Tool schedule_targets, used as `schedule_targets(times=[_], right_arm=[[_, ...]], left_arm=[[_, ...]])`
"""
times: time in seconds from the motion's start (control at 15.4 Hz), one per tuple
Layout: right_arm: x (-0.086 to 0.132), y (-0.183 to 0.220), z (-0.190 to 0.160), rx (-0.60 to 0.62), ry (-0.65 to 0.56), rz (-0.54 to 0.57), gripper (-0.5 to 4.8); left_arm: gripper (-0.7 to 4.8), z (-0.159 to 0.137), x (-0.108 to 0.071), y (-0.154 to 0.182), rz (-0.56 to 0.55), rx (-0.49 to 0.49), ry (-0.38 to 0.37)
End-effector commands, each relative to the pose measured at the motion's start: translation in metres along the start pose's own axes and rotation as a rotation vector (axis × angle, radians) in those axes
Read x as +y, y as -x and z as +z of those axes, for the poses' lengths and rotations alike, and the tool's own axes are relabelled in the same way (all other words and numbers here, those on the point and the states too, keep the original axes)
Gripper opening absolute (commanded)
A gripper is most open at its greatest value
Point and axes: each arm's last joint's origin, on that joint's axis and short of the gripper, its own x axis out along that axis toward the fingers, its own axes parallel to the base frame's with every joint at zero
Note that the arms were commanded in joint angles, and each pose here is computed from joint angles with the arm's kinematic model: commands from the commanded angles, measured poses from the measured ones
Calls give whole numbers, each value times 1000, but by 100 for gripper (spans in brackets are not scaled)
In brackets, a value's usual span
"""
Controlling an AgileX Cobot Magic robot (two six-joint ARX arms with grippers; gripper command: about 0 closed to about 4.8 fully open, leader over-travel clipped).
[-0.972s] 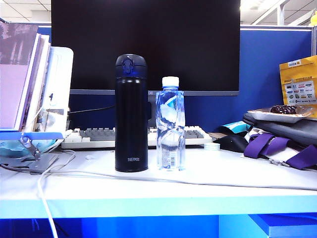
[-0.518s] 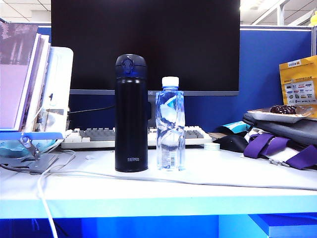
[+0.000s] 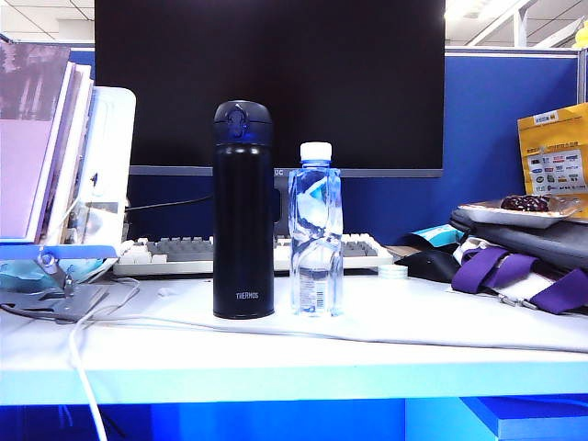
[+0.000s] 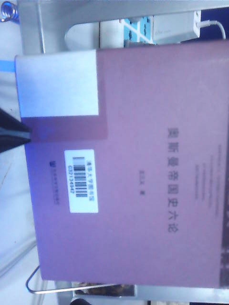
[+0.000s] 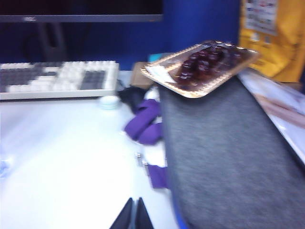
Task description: Pick up the mineral water bottle and place it vertically to the right of the black thermos cup.
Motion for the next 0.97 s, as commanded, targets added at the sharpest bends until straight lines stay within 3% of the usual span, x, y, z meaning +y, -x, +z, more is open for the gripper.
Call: schedule_targets(times=[0.06, 0.52, 0.78, 0.97], right_arm=[[-1, -4, -12, 31, -2, -10, -1], [0, -8, -31, 95, 4, 13, -1], [3, -8, -31, 108, -83, 123, -1], [3, -7, -32, 110, -84, 128, -1]], left_arm=[[-3, -1, 0, 0, -1, 10, -3], [-2, -1, 0, 0, -1, 10, -3], [-2, -1, 0, 0, -1, 10, -3], [-3, -1, 0, 0, -1, 10, -3]])
